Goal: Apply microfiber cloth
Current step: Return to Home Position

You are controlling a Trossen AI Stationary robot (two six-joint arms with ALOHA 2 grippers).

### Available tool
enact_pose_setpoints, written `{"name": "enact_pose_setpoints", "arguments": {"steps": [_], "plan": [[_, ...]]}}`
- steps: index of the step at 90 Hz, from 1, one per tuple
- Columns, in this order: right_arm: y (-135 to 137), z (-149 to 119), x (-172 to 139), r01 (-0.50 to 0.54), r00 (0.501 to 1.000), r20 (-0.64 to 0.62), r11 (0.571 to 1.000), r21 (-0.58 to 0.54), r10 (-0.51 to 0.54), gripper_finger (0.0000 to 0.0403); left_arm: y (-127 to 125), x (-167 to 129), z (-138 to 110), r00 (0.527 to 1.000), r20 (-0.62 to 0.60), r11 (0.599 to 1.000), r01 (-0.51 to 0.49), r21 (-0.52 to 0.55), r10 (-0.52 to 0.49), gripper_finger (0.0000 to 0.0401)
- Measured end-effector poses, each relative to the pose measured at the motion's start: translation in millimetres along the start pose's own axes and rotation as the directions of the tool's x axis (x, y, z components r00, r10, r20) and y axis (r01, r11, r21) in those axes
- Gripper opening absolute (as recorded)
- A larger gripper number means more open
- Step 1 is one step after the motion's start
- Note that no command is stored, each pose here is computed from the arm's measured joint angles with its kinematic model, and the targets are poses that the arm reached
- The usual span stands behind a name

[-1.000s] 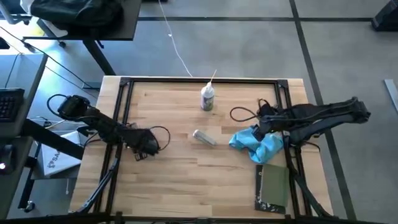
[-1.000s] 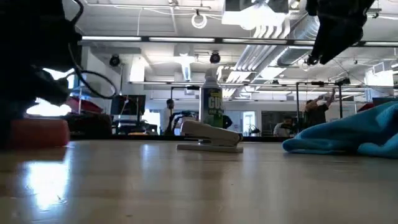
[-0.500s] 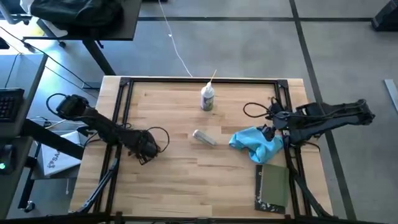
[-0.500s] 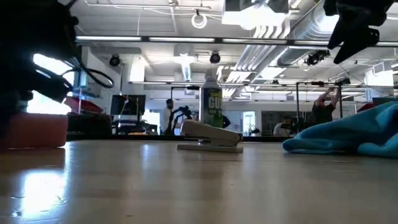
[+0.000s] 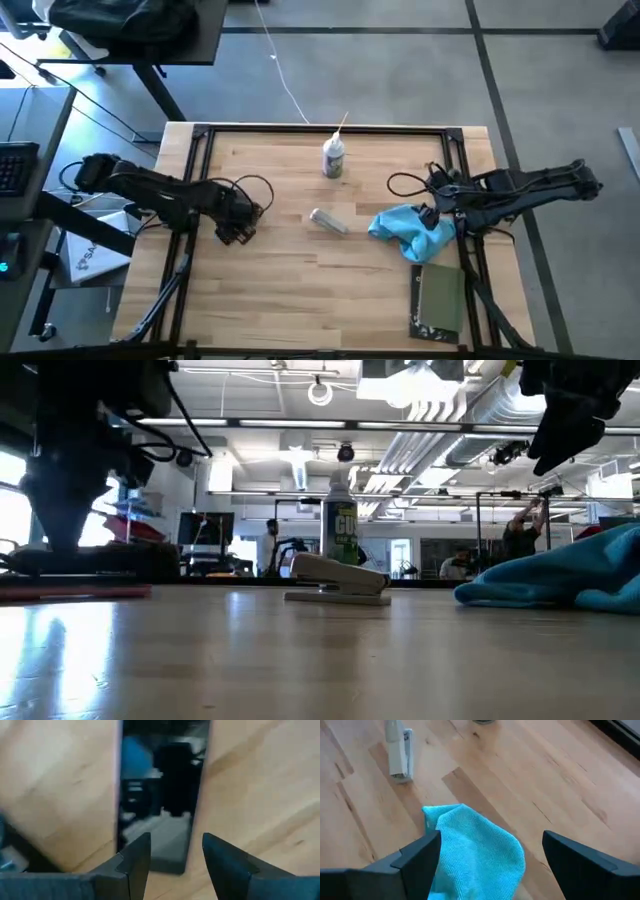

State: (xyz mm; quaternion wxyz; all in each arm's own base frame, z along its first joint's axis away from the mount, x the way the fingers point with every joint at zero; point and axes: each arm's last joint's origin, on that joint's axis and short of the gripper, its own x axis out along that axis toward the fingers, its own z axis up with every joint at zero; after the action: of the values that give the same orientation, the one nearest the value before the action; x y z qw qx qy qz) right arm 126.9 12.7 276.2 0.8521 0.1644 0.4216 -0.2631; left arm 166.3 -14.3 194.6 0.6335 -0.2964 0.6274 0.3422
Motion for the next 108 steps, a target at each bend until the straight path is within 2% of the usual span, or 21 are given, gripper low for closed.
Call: {"name": "enact_pose_setpoints", "arguments": {"steps": [9,15,24,31,37,46,53,62,69,80,92,100,108], "plan": [[1,-1,-1,-0.008,1.000,-0.003,1.000,-0.014,0.008,0.0316,10,-3,0,0.995,-0.055,0.996,-0.084,-0.033,0.082,0.0157],[3,-4,-2,-0.014,1.000,-0.013,1.000,-0.024,0.013,0.0316,11,-3,1,0.995,-0.055,0.996,-0.083,-0.043,0.080,0.0157],[5,-9,-4,-0.016,1.000,-0.022,0.999,-0.033,0.015,0.0316,0,-3,9,0.999,0.025,0.999,0.035,-0.029,-0.034,0.0157],[8,-12,-6,-0.015,1.000,0.019,0.999,-0.046,0.016,0.0316,-17,-6,19,0.967,0.181,0.984,0.173,0.035,-0.177,0.0157],[13,-18,-4,-0.041,0.996,0.072,0.996,-0.074,0.047,0.0316,-34,-13,27,0.892,0.343,0.955,0.256,0.152,-0.294,0.0157],[18,-31,2,-0.115,0.978,0.163,0.989,-0.096,0.129,0.0316,-53,-28,37,0.728,0.537,0.899,0.280,0.336,-0.427,0.0156],[17,-44,7,-0.185,0.957,0.208,0.977,-0.105,0.203,0.0316,-60,-36,39,0.611,0.603,0.849,0.260,0.460,-0.513,0.0156],[12,-57,10,-0.266,0.912,0.288,0.956,-0.124,0.291,0.0313,-57,-38,41,0.521,0.617,0.796,0.245,0.553,-0.589,0.0156],[6,-61,8,-0.325,0.856,0.371,0.933,-0.156,0.360,0.0304,-47,-36,43,0.465,0.635,0.780,0.251,0.573,-0.616,0.0156],[-8,-64,3,-0.375,0.762,0.484,0.903,-0.211,0.430,0.0272,-24,-26,42,0.385,0.682,0.783,0.278,0.557,-0.622,0.0156],[-26,-64,2,-0.365,0.660,0.627,0.907,-0.212,0.413,0.0212,-2,-18,36,0.216,0.751,0.771,0.330,0.545,-0.624,0.0156],[-33,-65,4,-0.390,0.595,0.686,0.897,-0.209,0.419,0.0157,10,-12,30,0.102,0.779,0.753,0.360,0.552,-0.619,0.0156],[-34,-71,14,-0.417,0.561,0.693,0.878,-0.235,0.452,0.0099,19,-7,23,0.022,0.787,0.734,0.380,0.564,-0.616,0.0156]]}}
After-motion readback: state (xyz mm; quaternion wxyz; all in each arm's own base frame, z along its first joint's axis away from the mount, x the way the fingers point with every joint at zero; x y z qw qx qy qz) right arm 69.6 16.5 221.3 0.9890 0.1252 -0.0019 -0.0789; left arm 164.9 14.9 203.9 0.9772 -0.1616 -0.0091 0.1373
